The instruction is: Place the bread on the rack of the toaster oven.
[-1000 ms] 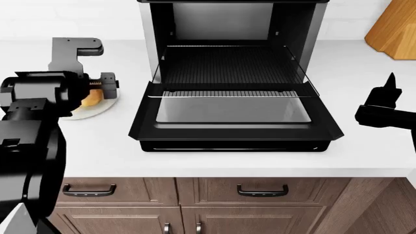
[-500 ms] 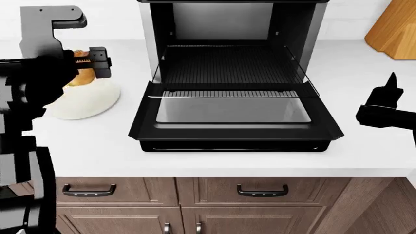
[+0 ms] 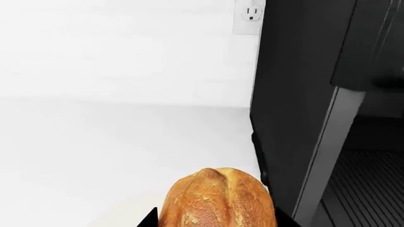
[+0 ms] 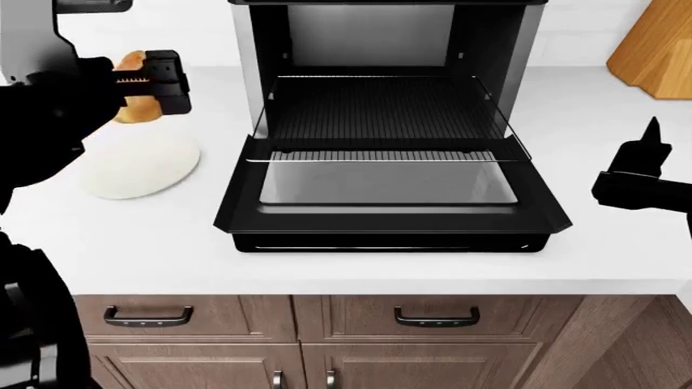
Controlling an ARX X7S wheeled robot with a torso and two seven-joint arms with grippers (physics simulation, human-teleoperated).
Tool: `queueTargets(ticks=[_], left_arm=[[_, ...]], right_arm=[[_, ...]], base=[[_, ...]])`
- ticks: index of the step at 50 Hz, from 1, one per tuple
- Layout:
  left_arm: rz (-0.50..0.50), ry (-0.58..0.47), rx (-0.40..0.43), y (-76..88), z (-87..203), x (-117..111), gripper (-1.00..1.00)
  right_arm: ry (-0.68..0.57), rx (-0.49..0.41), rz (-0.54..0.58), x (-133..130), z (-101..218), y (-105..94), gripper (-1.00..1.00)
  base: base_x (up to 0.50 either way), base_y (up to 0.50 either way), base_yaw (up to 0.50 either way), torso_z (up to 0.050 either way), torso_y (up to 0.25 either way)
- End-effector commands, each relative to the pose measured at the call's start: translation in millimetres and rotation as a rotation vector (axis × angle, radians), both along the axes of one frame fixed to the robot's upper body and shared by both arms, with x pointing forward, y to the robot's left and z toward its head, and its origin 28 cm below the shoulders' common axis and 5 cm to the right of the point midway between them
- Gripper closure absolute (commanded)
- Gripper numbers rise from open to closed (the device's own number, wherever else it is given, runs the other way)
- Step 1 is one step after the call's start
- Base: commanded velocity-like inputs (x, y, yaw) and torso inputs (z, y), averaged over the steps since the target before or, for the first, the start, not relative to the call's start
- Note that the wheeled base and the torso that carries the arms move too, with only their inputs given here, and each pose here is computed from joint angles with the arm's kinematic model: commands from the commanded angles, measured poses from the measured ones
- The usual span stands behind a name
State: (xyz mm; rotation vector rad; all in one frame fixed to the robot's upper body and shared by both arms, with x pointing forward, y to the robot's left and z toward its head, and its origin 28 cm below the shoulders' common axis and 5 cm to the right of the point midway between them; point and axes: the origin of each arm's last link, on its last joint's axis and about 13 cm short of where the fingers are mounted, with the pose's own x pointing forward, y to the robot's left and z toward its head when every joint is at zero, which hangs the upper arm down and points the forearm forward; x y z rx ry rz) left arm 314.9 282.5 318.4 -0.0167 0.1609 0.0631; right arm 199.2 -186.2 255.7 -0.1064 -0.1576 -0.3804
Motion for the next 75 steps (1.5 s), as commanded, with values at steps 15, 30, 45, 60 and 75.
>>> queueTargets(ticks=[15, 30, 45, 60, 75], left_arm=[[-0.177, -0.095, -0.034, -25.7, 26, -45, 1.0], [-0.255, -0.056, -0.055, -46.1, 27, -44, 1.0], [-0.324, -0.049, -0.097, -64.9, 32, -40, 1.0], [-0.365, -0.035, -0.139, -84.0, 41, -37, 1.0], [-0.391, 0.011, -0.136, -105.2, 39, -34, 1.0]], right_arm=[[0.001, -0.001, 0.005, 1, 0, 0.3, -1.0], [0.002, 0.001, 0.012, 3, 0, 1.9, -1.0], [0.005, 0.006, 0.019, 4, -2, 1.4, -1.0], [0.009, 0.006, 0.022, 6, -2, 1.3, -1.0], [0.013, 0.011, 0.025, 7, -6, 1.6, -1.0]], base=[[0.0, 0.0, 0.0, 0.0, 0.0], [0.0, 0.0, 0.0, 0.0, 0.0], [0.0, 0.0, 0.0, 0.0, 0.001], [0.0, 0.0, 0.0, 0.0, 0.0], [0.0, 0.0, 0.0, 0.0, 0.0]])
